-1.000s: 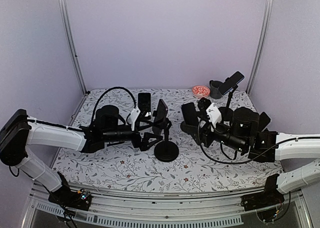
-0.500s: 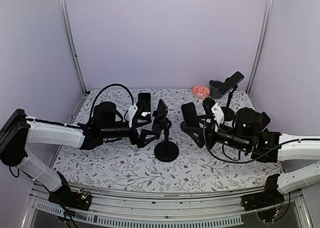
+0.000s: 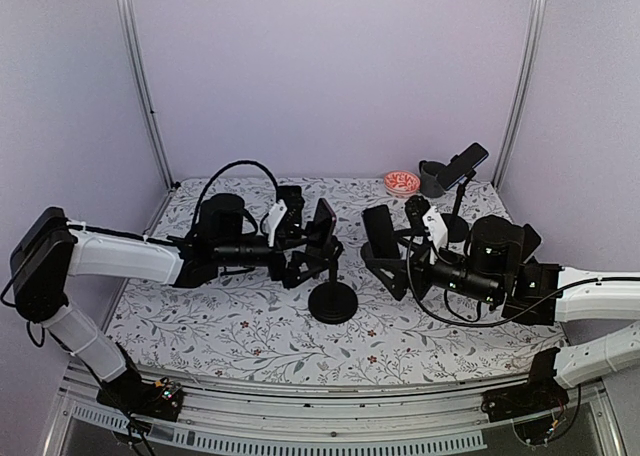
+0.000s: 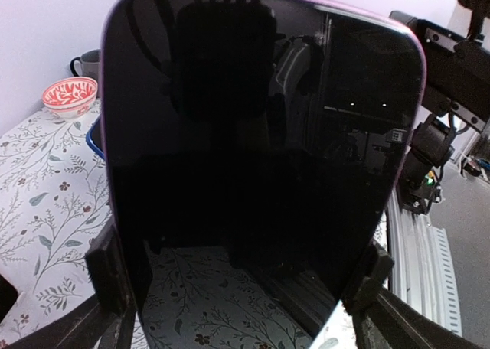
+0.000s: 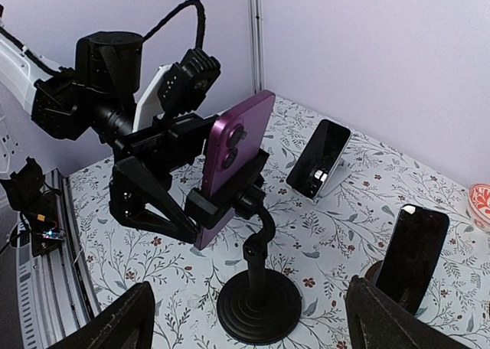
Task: Remove the phone from the phone stand
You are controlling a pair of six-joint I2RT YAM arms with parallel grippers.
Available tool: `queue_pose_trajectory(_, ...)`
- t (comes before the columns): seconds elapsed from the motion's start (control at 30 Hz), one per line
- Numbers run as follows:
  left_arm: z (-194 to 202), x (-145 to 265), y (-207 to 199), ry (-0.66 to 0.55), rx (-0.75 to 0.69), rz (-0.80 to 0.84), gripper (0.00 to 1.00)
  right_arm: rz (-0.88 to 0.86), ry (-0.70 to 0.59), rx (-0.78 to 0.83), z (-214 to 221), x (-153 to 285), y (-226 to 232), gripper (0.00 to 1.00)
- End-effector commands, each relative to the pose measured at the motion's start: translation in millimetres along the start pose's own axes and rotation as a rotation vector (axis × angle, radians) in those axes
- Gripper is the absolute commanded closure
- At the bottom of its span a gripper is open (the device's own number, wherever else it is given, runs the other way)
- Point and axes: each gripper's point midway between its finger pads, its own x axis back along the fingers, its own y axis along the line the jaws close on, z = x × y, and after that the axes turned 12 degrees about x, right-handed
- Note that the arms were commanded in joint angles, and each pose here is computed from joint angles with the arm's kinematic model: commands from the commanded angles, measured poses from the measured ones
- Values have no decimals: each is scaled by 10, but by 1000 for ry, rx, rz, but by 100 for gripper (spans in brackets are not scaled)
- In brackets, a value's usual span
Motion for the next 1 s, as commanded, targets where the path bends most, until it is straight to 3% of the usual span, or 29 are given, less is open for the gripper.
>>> queue_pose_trajectory(0.0,-72,-58,2,-12,12,24,1,-9,-10,-27,13,53,0,11)
queue_pose_trajectory(0.2,-59,-148,-42,-31,5,-2,1,-25,-13,-110,33,71,-61,10)
queue_pose_trajectory(0.33,-75,-170,-75,-59,7,-26,10,-49,-20,-237,22,82,-113,11)
queue_pose_trajectory(0.53,-95,-177,-125,-100,15,-75,25,-75,-21,-257,25,89,-77,15)
queue_pose_trajectory(0.73,-63,-188,-225,-110,-13,-101,38,-65,-37,-93,11,86,-92,24)
queue_pose_trajectory(0.97,-20,-172,-223,-104,0,-102,45,-13,-95,286,29,20,-124,35)
